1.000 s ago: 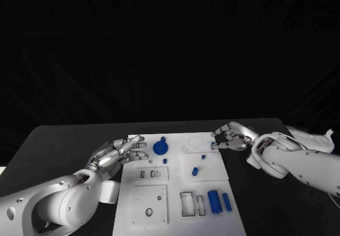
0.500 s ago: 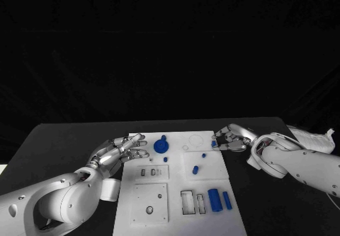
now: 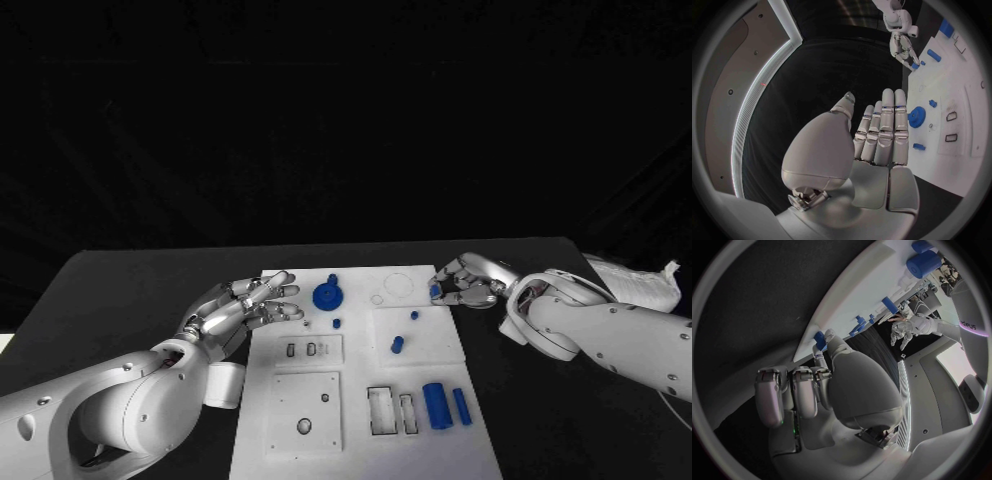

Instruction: Assemble the parts on the task board

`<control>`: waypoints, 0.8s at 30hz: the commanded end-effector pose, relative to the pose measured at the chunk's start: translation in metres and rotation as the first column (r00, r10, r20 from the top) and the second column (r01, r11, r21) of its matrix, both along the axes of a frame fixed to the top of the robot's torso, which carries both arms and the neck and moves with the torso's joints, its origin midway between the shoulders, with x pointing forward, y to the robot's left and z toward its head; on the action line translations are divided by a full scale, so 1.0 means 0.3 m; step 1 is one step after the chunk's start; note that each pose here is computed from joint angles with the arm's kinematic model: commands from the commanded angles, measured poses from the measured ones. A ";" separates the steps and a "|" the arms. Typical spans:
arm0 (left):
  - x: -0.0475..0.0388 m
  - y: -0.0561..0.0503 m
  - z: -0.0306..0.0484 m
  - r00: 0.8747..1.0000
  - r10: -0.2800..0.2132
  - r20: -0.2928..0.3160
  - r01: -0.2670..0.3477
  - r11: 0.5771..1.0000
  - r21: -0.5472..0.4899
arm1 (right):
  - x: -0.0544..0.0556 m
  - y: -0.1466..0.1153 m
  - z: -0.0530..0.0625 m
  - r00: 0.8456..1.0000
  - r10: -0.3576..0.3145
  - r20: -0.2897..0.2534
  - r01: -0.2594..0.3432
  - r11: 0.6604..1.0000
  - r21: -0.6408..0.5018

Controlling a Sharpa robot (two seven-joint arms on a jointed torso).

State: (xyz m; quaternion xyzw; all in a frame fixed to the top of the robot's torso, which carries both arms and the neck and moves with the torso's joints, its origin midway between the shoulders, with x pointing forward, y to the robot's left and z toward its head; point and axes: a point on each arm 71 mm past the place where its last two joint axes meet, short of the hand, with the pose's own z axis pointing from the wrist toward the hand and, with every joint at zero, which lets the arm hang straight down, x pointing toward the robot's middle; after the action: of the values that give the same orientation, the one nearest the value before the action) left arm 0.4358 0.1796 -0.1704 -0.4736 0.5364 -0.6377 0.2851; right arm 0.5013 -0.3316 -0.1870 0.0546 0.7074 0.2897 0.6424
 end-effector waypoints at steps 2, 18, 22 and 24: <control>-0.002 -0.008 0.003 1.000 -0.019 0.005 0.019 1.000 -0.014 | 0.000 0.011 -0.008 1.000 0.025 -0.012 -0.025 1.000 -0.014; -0.002 -0.007 0.003 1.000 -0.018 0.005 0.018 1.000 -0.013 | 0.006 0.014 -0.003 1.000 0.008 0.022 -0.008 1.000 -0.017; -0.001 -0.006 0.003 1.000 -0.018 0.005 0.018 1.000 -0.013 | 0.006 0.019 0.005 0.999 0.003 0.048 -0.002 1.000 -0.010; -0.001 -0.006 0.003 1.000 -0.018 0.005 0.018 1.000 -0.013 | 0.005 0.025 0.010 0.998 0.004 0.057 -0.003 1.000 -0.006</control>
State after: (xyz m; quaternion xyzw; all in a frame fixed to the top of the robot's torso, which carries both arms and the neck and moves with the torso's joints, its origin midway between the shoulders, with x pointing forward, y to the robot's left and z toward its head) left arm 0.4360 0.1798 -0.1706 -0.4739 0.5366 -0.6374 0.2850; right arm 0.5030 -0.3263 -0.1864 0.0499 0.7007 0.2904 0.6498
